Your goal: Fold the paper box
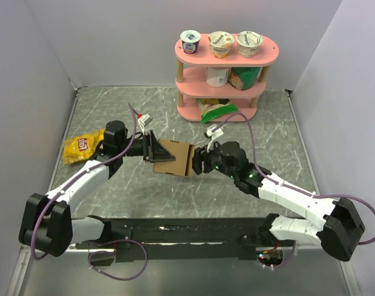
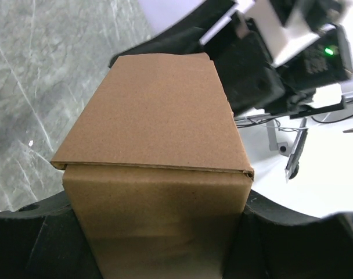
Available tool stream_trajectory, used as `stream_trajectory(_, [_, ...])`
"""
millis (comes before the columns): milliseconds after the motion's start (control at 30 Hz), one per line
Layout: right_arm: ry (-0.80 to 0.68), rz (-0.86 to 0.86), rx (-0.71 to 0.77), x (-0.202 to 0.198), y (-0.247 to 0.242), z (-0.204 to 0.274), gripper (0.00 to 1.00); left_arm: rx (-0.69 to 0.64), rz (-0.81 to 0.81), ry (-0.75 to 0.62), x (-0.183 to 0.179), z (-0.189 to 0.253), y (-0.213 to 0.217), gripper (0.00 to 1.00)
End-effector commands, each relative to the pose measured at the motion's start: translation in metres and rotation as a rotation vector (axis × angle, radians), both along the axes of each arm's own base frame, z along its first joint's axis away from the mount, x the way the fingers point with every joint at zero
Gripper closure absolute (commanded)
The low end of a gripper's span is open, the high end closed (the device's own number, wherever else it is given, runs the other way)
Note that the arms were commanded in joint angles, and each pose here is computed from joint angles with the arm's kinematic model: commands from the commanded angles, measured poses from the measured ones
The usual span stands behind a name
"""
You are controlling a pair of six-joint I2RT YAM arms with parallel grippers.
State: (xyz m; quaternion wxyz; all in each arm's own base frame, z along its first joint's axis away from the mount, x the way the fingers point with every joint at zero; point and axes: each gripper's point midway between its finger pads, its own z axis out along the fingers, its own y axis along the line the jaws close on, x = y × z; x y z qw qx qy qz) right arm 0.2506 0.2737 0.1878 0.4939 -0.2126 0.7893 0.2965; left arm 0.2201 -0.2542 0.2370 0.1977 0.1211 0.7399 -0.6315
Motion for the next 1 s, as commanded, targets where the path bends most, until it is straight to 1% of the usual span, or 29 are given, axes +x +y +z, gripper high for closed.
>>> stream_trajectory(0, [-0.120,0.052,0.132,-0.007,0.024,0.059,0.33,0.040,0.042,-0.067,0.012,-0.002,-0.009,0.59])
stream_trajectory(100, [-0.132,0.087,0.109,-0.011,0.033,0.058,0.34,0.020,0.027,-0.070,0.010,0.000,-0.018,0.59])
stream_trajectory(200, [-0.134,0.165,0.061,-0.014,0.051,0.053,0.33,0.029,0.000,-0.064,0.005,-0.003,-0.032,0.59])
stream_trajectory(267, [-0.149,0.164,0.012,-0.014,0.055,0.050,0.33,0.054,-0.017,-0.043,0.002,-0.011,-0.043,0.59])
stream_trajectory(333, [-0.166,0.172,-0.005,-0.016,0.061,0.055,0.33,0.078,0.003,-0.010,0.003,-0.024,-0.048,0.60])
stream_trajectory(367, [-0.164,0.173,-0.003,-0.016,0.062,0.056,0.32,0.060,0.013,-0.024,0.006,-0.022,-0.049,0.60])
stream_trajectory(433, [-0.154,0.163,0.003,-0.016,0.063,0.056,0.31,0.051,0.039,0.005,0.008,-0.028,-0.049,0.60])
stream_trajectory(500, [-0.132,0.117,-0.013,-0.010,0.059,0.050,0.26,0.050,0.056,-0.004,0.011,-0.028,-0.049,0.60])
stream_trajectory(533, [-0.118,0.097,-0.026,-0.008,0.056,0.047,0.23,0.062,0.061,-0.041,0.014,-0.026,-0.049,0.60])
stream_trajectory(567, [-0.106,0.045,-0.067,-0.002,0.046,0.039,0.17,0.083,0.073,-0.070,0.017,-0.026,-0.048,0.60])
stream_trajectory(600, [-0.103,0.020,-0.074,0.000,0.042,0.037,0.14,0.168,0.090,-0.024,0.016,-0.042,-0.041,0.60])
stream_trajectory(633, [-0.096,-0.017,-0.108,0.005,0.032,0.031,0.12,0.240,0.148,-0.155,0.037,-0.037,-0.037,0.60])
stream_trajectory(667, [-0.076,-0.052,-0.156,0.008,0.019,0.019,0.09,0.318,0.178,-0.170,0.044,-0.044,-0.030,0.60])
stream_trajectory(700, [-0.091,-0.118,-0.190,0.015,0.004,0.017,0.08,0.374,0.201,-0.198,0.049,-0.047,-0.024,0.60])
stream_trajectory(733, [-0.089,-0.156,-0.213,0.020,-0.008,0.013,0.08,0.479,0.260,-0.249,0.062,-0.051,-0.009,0.60])
stream_trajectory(767, [-0.080,-0.189,-0.239,0.023,-0.021,0.004,0.08,0.531,0.290,-0.273,0.069,-0.053,-0.003,0.60])
stream_trajectory(800, [-0.087,-0.229,-0.244,0.025,-0.034,0.006,0.08,0.595,0.306,-0.321,0.076,-0.056,0.004,0.60])
stream_trajectory(833, [-0.092,-0.253,-0.248,0.027,-0.042,0.006,0.07,0.700,0.356,-0.340,0.084,-0.062,0.012,0.60])
stream_trajectory(867, [-0.089,-0.286,-0.258,0.030,-0.054,0.000,0.07,0.749,0.367,-0.360,0.088,-0.064,0.014,0.60])
stream_trajectory(900, [-0.106,-0.322,-0.246,0.032,-0.064,0.007,0.07,0.817,0.370,-0.401,0.092,-0.068,0.016,0.60])
stream_trajectory(933, [-0.115,-0.352,-0.244,0.033,-0.071,0.009,0.07,0.870,0.337,-0.440,0.090,-0.073,0.002,0.60])
stream_trajectory(967, [-0.113,-0.385,-0.245,0.035,-0.080,0.006,0.06,0.977,0.390,-0.485,0.100,-0.078,0.009,0.60])
